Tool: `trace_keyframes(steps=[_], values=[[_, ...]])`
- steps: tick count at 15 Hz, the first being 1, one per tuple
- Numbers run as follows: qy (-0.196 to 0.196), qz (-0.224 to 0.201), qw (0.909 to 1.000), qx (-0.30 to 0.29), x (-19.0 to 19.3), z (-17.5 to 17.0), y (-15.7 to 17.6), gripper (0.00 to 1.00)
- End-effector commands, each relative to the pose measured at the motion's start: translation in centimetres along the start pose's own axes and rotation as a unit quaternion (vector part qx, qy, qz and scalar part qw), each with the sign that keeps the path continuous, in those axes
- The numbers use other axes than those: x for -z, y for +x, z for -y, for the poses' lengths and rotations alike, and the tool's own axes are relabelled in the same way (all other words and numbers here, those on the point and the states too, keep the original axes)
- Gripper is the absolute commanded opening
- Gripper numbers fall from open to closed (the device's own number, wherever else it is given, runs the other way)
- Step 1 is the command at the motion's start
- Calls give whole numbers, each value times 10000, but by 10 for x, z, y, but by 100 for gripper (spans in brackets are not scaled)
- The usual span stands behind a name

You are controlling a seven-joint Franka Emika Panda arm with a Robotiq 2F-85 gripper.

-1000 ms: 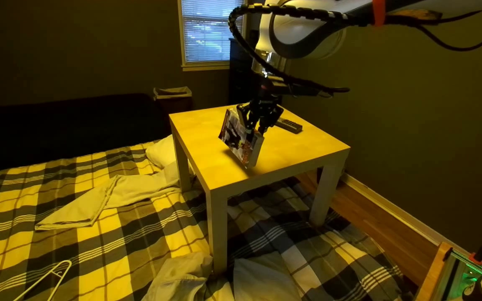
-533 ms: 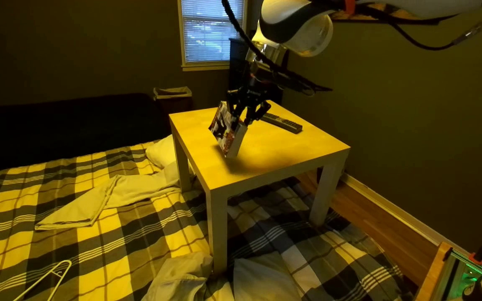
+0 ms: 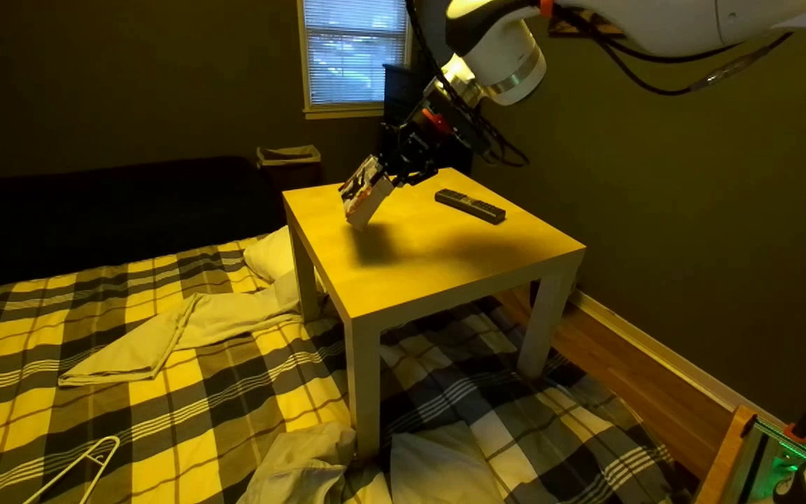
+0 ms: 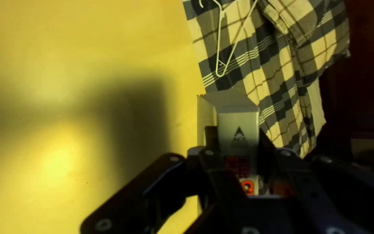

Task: Flip the book over.

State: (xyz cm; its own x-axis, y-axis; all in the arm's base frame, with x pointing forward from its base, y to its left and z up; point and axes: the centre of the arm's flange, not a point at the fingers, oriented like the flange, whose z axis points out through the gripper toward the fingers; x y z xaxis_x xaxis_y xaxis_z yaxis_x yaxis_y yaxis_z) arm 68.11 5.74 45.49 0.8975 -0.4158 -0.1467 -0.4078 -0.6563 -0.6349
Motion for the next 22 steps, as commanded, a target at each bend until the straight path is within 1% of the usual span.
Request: trace_keyframes(steps=[1, 4, 5, 7, 11, 13, 16, 21, 22], values=[[734, 45, 9972, -147, -9, -12, 35, 8], [1440, -27, 9892, -256, -21, -24, 48, 8], [1574, -87, 9872, -227, -27, -27, 51, 8], [1739, -255, 9844, -111, -37, -36, 57, 8], [1855, -525, 9812, -18, -54, -58, 71, 8], [1766, -573, 9826, 61, -61, -67, 74, 8], [1495, -528, 9871, 210, -69, -74, 74, 8], [1056, -482, 9912, 636, -70, -71, 70, 8], [965, -489, 9916, 704, -69, -71, 70, 14]])
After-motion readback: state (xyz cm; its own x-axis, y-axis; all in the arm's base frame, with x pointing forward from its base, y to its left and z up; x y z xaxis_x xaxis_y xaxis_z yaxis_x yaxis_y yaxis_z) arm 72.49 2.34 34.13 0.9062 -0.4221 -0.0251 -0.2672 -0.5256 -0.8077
